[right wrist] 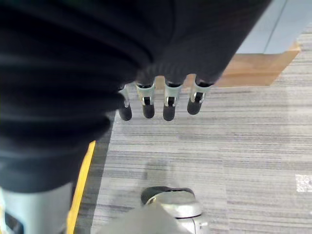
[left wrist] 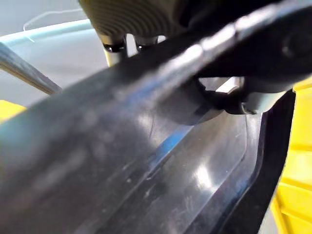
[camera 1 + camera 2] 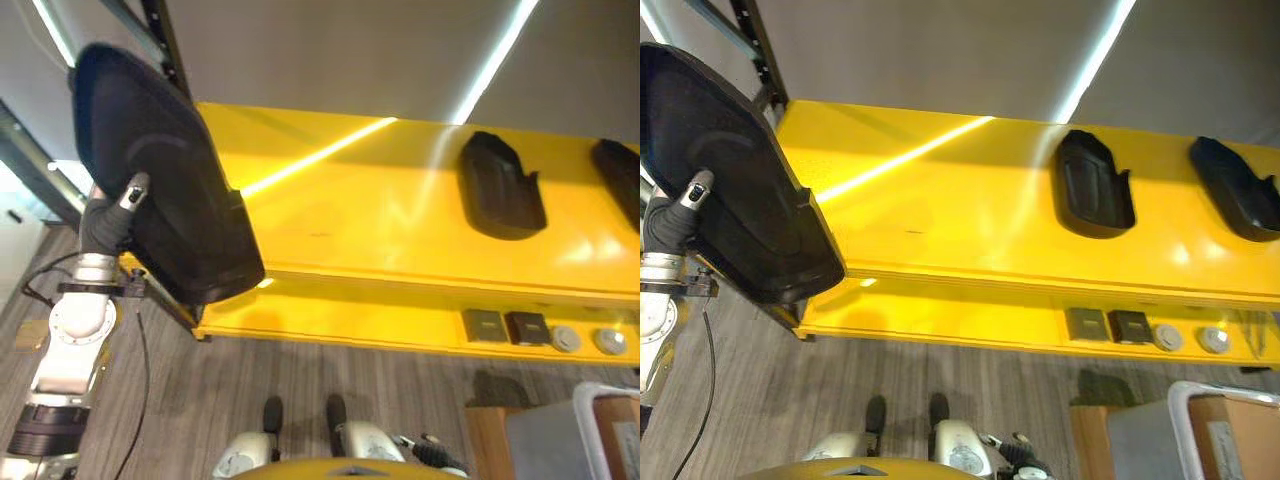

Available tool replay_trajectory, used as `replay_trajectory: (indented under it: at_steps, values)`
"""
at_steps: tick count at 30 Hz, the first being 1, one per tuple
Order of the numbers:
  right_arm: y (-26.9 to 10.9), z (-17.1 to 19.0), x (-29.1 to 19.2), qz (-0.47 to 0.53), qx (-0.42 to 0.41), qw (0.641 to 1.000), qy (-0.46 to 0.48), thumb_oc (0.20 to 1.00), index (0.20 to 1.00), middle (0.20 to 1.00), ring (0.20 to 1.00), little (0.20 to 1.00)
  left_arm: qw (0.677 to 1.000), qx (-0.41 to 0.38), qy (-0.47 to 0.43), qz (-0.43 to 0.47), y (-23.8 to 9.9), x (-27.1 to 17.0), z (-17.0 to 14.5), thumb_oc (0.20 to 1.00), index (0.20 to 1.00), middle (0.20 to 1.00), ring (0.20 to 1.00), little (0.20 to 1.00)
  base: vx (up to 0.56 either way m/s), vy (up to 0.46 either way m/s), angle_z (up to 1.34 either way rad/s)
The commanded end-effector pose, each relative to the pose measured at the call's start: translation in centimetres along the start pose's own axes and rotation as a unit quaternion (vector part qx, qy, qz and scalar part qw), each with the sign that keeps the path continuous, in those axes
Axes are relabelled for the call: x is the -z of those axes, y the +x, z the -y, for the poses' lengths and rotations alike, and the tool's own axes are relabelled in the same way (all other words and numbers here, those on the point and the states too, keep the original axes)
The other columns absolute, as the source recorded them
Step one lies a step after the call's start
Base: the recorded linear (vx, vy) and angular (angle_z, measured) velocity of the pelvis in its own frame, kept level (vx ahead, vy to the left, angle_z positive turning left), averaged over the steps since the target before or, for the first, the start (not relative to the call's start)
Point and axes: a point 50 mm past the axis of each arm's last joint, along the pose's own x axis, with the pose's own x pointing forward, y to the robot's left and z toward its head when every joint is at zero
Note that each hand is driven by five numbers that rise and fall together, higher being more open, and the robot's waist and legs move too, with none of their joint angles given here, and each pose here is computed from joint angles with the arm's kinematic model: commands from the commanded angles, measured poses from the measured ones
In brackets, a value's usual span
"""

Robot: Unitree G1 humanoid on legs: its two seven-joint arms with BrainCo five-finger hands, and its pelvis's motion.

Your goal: Move parts from the plastic box to the shelf.

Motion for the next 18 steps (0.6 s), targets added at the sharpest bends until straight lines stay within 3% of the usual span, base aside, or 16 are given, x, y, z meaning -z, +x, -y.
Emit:
replay_trajectory:
  at_steps: [1, 5, 11, 18]
  values:
    - [0.1, 0.1, -0.2, 0.001, -0.015, 0.999, -0.048, 1.0, 1.0, 1.0, 1.0, 1.0, 0.994, -0.003, -0.039, 0.099, 2.4, -3.7, -0.4, 0.2, 0.2, 0.2, 0.2, 0.2, 0.05, -0.085, 0.16]
    - [0.4, 1.6, -1.2, 0.011, 0.019, 1.0, 0.005, 1.0, 1.0, 1.0, 1.0, 1.0, 0.994, -0.001, -0.047, 0.097, 4.9, -3.7, -0.9, 0.2, 0.2, 0.2, 0.2, 0.2, -0.01, -0.035, 0.0]
    - [0.6, 0.8, -3.0, 0.037, -0.009, 0.999, -0.027, 1.0, 1.0, 1.0, 1.0, 1.0, 0.992, -0.001, -0.098, 0.08, 10.0, -4.1, -1.6, 0.2, 0.2, 0.2, 0.2, 0.2, -0.01, -0.021, -0.17]
    - [0.7, 0.2, -4.5, 0.051, -0.02, 0.998, -0.029, 1.0, 1.0, 1.0, 1.0, 1.0, 0.999, 0.03, -0.028, 0.023, 14.9, -4.9, -3.2, 0.2, 0.2, 0.2, 0.2, 0.2, -0.02, 0.007, -0.13]
